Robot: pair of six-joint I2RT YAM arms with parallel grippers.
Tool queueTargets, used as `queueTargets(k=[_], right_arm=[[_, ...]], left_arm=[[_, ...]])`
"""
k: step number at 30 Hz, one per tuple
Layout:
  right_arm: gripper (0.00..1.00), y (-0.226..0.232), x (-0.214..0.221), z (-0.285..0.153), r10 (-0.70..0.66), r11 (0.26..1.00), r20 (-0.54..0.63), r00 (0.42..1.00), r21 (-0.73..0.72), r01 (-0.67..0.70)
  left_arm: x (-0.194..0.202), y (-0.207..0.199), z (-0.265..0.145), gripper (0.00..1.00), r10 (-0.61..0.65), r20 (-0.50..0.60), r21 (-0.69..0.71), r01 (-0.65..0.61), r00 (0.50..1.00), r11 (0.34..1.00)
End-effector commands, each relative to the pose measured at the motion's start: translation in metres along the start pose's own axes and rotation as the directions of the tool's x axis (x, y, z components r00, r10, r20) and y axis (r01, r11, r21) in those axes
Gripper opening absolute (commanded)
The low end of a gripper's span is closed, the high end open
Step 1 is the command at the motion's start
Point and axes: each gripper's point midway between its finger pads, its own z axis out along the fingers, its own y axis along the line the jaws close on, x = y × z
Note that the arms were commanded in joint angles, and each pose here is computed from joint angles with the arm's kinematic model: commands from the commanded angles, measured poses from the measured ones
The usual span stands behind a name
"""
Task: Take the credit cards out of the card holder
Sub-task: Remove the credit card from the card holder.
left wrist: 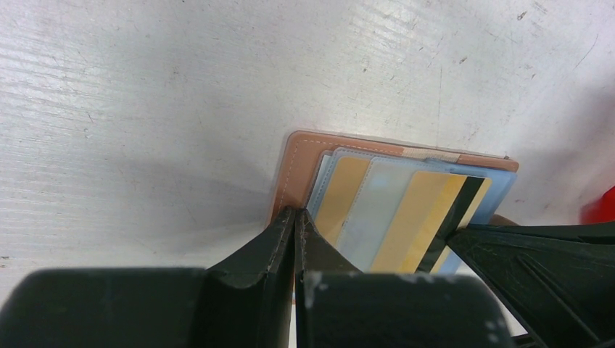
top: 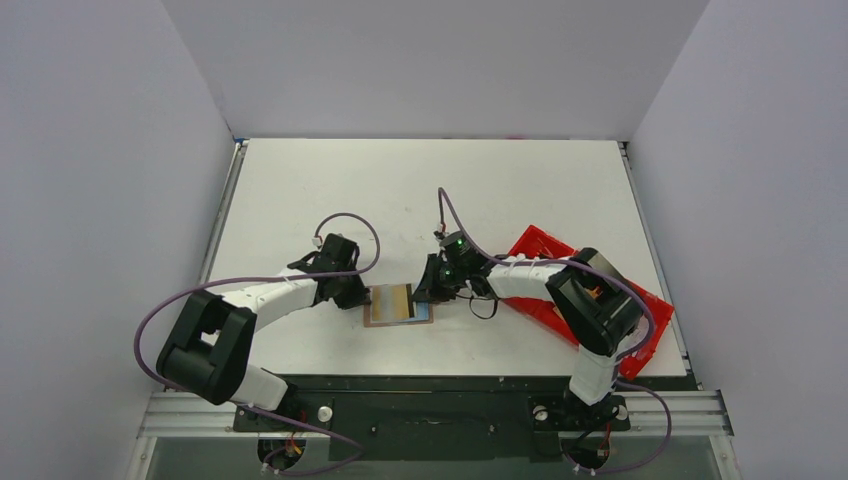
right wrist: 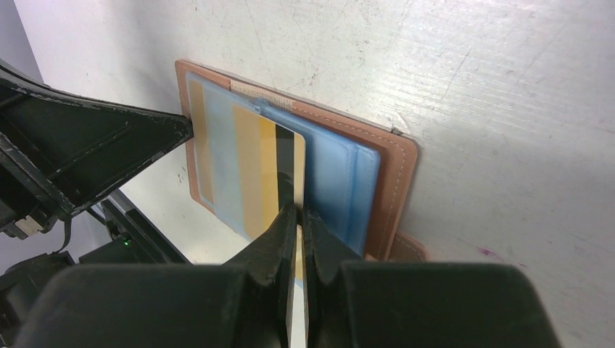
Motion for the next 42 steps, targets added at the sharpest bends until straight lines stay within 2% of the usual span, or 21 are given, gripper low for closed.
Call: queueTargets(k=[1, 19, 23, 24, 28, 32, 36, 37, 42], right_arm=[[0.00, -0.005, -0.015, -0.016, -0.033, 0.999, 0.063, 0.997, 0.036, 0.031], [0.00, 0.002, -0.029, -0.049, -0.038, 0.999, 0.118, 0.992, 0.031, 0.035], [0.00, 0.009, -0.031, -0.056, -0.038, 0.999, 0.123, 0.992, 0.010, 0.037], [0.00, 0.013, -0.032, -0.058, -0.038, 0.999, 0.124, 0.992, -0.004, 0.039], [0.00, 0.030, -0.037, -0.069, -0.039, 0.997, 0.131, 0.991, -0.064, 0.047], [0.00, 0.054, -0.043, -0.086, -0.023, 0.984, 0.134, 0.991, -0.172, 0.046], [0.00, 0.081, -0.051, -0.105, 0.019, 0.951, 0.135, 0.991, -0.308, 0.024], [0.00, 0.088, -0.057, -0.112, 0.021, 0.939, 0.153, 0.988, -0.342, 0.033], [0.00, 0.113, -0.065, -0.135, 0.074, 0.878, 0.149, 0.986, -0.478, 0.007]], left_arm=[[0.026, 0.046, 0.008, 0.00, 0.039, -0.065, -0.154, -0.048, 0.997, 0.987], [-0.019, -0.004, -0.035, 0.00, 0.112, 0.042, -0.048, -0.110, 0.993, 0.993], [-0.030, -0.022, -0.054, 0.11, 0.130, 0.070, -0.001, -0.130, 0.989, 0.992], [-0.032, -0.025, -0.058, 0.16, 0.135, 0.074, 0.013, -0.136, 0.988, 0.991], [-0.037, -0.057, -0.077, 0.32, 0.134, 0.087, 0.164, -0.147, 0.987, 0.975], [-0.038, -0.086, -0.090, 0.39, 0.121, 0.065, 0.343, -0.136, 0.991, 0.929], [-0.040, -0.114, -0.109, 0.44, 0.108, 0.044, 0.540, -0.114, 0.993, 0.834], [-0.043, -0.125, -0.120, 0.45, 0.106, 0.053, 0.601, -0.117, 0.993, 0.791], [-0.045, -0.141, -0.143, 0.49, 0.098, 0.041, 0.720, -0.097, 0.994, 0.687]])
